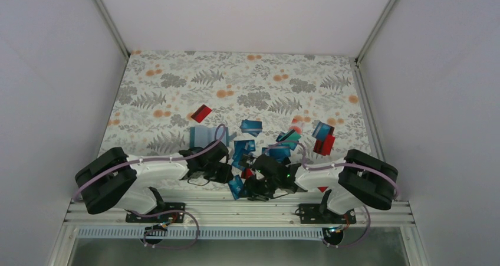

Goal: Put the credit cards into the card holder

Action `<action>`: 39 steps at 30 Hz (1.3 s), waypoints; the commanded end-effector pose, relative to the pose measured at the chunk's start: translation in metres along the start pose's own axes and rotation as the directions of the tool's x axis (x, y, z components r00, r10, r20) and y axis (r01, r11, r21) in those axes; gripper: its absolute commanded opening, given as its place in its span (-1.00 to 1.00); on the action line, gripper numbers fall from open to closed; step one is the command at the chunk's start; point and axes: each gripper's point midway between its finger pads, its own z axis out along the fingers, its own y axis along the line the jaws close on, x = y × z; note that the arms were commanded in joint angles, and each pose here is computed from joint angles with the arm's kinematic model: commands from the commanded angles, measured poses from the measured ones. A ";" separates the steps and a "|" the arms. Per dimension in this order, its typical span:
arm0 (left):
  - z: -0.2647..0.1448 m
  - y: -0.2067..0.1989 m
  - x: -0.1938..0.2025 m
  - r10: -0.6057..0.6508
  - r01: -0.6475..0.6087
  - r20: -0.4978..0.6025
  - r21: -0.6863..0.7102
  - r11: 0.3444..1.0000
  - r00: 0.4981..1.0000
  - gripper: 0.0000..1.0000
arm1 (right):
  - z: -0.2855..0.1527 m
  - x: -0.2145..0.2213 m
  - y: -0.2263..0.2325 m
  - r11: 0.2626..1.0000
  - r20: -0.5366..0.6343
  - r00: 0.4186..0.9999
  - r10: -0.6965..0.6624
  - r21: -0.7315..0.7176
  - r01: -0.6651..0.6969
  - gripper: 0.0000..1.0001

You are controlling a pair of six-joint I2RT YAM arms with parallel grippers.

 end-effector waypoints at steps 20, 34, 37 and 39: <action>0.012 0.016 0.027 -0.065 0.065 -0.033 -0.011 0.998 0.997 -0.89 | -0.008 -0.025 0.022 0.975 0.114 0.992 -0.060 -0.206 0.082 -0.51; 0.003 0.005 0.018 -0.095 0.095 0.010 0.029 0.995 0.995 -0.94 | -0.001 -0.027 0.030 0.964 0.076 0.994 -0.078 -0.250 0.095 -0.92; -0.006 0.003 0.009 -0.112 0.111 0.057 0.021 0.994 0.992 -0.95 | -0.004 -0.030 0.032 0.963 0.080 0.994 -0.076 -0.254 0.094 -0.92; -0.017 0.000 -0.001 -0.111 0.111 0.102 0.011 0.994 0.989 -0.94 | -0.009 -0.034 0.035 0.960 0.094 0.992 -0.083 -0.261 0.105 -0.92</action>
